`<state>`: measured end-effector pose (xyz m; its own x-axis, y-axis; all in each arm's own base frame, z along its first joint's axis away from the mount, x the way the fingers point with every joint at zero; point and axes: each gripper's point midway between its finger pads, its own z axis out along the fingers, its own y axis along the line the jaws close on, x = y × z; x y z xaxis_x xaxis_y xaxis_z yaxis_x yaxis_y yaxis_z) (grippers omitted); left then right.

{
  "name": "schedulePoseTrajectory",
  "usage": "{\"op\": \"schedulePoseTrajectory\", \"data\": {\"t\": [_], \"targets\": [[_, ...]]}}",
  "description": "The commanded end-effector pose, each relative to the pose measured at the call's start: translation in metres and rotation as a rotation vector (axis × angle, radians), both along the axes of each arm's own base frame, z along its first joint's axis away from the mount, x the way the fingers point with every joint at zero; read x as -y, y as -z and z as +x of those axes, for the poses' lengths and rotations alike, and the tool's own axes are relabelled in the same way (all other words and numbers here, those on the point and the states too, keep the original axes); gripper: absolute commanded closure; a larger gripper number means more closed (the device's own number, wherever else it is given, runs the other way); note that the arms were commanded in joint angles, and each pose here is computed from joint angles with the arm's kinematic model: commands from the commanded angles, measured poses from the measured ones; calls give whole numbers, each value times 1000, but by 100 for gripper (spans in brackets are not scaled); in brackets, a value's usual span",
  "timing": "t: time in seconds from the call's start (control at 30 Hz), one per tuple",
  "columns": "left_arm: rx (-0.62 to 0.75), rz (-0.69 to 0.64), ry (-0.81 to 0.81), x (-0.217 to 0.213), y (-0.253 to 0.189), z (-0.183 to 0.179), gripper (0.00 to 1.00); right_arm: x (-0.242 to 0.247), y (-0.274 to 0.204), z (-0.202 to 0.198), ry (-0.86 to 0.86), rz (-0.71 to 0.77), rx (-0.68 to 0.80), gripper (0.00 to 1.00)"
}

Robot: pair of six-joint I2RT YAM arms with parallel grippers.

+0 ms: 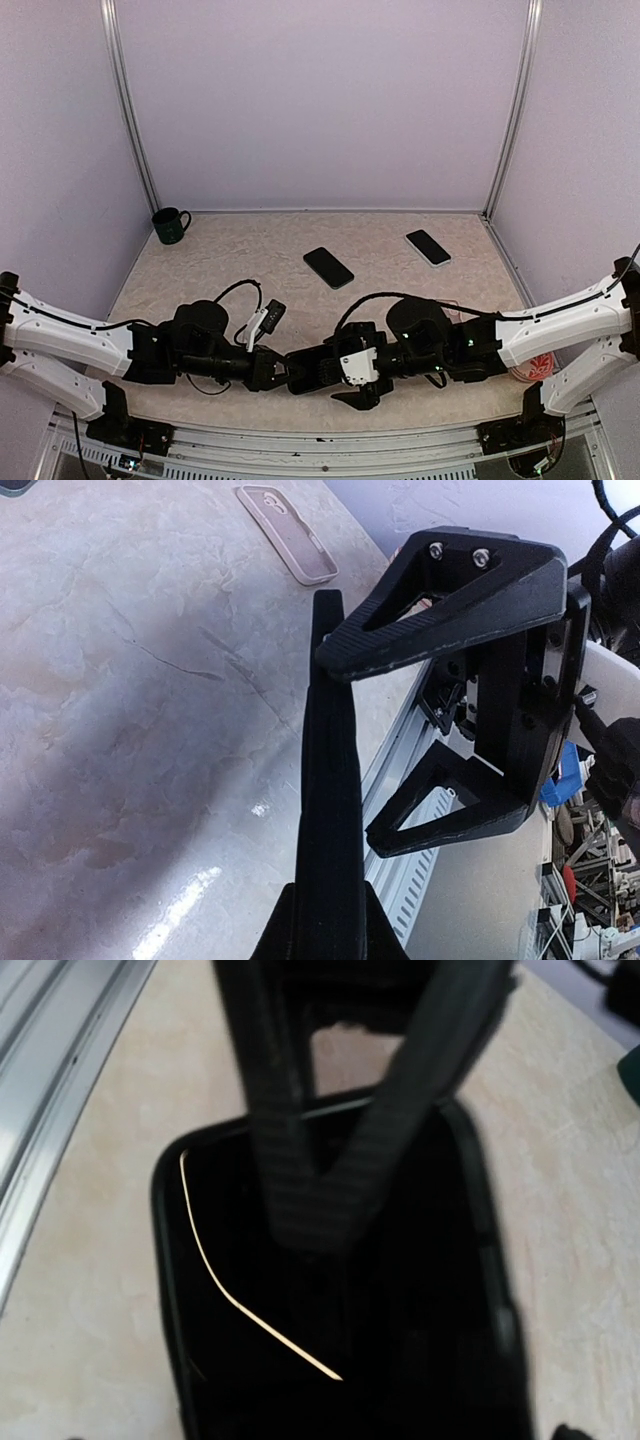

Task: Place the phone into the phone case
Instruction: Pass from the left arm to the right

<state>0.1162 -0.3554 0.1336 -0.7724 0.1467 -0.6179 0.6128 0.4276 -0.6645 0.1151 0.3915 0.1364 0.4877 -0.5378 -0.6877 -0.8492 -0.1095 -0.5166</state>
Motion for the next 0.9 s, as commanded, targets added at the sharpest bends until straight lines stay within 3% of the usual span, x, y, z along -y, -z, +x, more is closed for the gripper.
{"op": "schedulePoseTrajectory", "data": {"t": [0.0,0.37,0.87], "targets": [[65,-139,6,15,-48,7,100,-2,9,1,27,-6,14,1],[63,-157,10,13,-50,7,100,-1,20,20,108,-39,112,1],[48,-151,5,12,-42,10,100,-3,12,19,117,-24,174,28]]}}
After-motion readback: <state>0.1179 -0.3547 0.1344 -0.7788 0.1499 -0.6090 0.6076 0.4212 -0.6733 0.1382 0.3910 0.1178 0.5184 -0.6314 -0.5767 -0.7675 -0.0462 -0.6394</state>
